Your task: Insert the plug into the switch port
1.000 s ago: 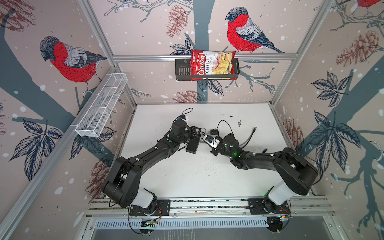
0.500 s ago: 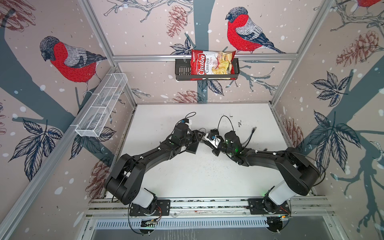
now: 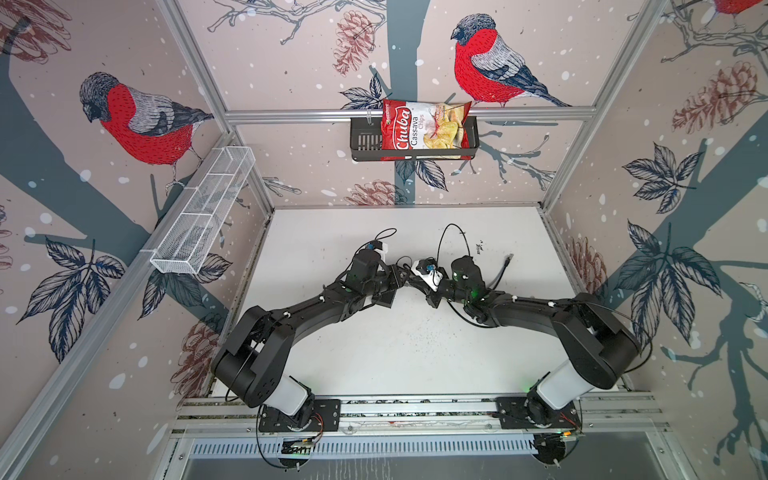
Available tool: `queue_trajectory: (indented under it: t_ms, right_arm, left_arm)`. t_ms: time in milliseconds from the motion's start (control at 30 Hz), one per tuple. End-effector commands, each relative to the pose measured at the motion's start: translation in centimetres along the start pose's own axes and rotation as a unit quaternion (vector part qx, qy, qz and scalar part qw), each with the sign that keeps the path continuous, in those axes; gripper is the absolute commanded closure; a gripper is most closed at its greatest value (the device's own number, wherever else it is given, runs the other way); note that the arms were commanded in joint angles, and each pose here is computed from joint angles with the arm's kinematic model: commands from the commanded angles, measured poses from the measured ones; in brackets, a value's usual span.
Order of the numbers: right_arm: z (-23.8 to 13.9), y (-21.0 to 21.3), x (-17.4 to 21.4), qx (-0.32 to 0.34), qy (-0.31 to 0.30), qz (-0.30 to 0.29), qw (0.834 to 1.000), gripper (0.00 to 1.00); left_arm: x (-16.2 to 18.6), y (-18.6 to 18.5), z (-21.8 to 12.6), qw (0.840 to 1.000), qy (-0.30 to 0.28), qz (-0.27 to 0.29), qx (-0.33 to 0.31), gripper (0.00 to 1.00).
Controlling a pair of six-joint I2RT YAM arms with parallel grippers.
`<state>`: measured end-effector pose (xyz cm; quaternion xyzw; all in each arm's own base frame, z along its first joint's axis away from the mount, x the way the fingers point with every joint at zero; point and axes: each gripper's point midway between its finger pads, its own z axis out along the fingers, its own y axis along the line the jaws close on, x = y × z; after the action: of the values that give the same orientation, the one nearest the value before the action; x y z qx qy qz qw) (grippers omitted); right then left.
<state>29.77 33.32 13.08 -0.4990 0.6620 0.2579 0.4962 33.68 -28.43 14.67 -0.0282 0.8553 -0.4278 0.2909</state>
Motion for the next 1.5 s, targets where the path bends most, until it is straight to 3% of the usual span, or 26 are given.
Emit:
queue_trajectory:
  t_ms: [0, 100, 267, 667, 1000, 1200, 1467]
  right_arm:
    - [0.1, 0.2, -0.2, -0.010, -0.002, 0.004, 1.000, 1.00]
    - [0.2, 0.4, 0.0, -0.015, 0.001, 0.003, 1.000, 0.99]
    - [0.2, 0.7, 0.1, -0.026, 0.004, 0.004, 1.000, 0.99]
    - [0.3, -0.3, 0.3, 0.004, 0.010, 0.000, 1.000, 0.85]
    - [-0.8, -1.7, -0.1, 0.128, -0.008, -0.049, 0.991, 0.63]
    - [-1.1, -1.1, -1.2, 0.191, -0.032, -0.093, 0.977, 0.59]
    - [-1.1, -1.5, -1.8, 0.257, -0.052, -0.101, 0.960, 0.59]
  left_arm:
    - [-0.5, -0.4, 0.1, 1.000, -0.010, 0.005, 0.007, 0.77]
    - [-0.6, -0.5, 0.2, 1.000, -0.010, 0.007, 0.008, 0.82]
    - [-0.7, -0.3, 0.3, 1.000, -0.011, 0.009, 0.001, 0.82]
    - [-0.8, -0.1, 0.3, 1.000, -0.011, 0.004, -0.013, 0.91]
    - [-0.6, 1.3, 0.7, 0.998, -0.007, -0.024, -0.050, 0.99]
    - [-0.8, 1.4, 0.8, 0.998, -0.006, -0.038, -0.059, 1.00]
    - [-0.9, 1.4, 1.1, 0.997, -0.001, -0.045, -0.064, 1.00]
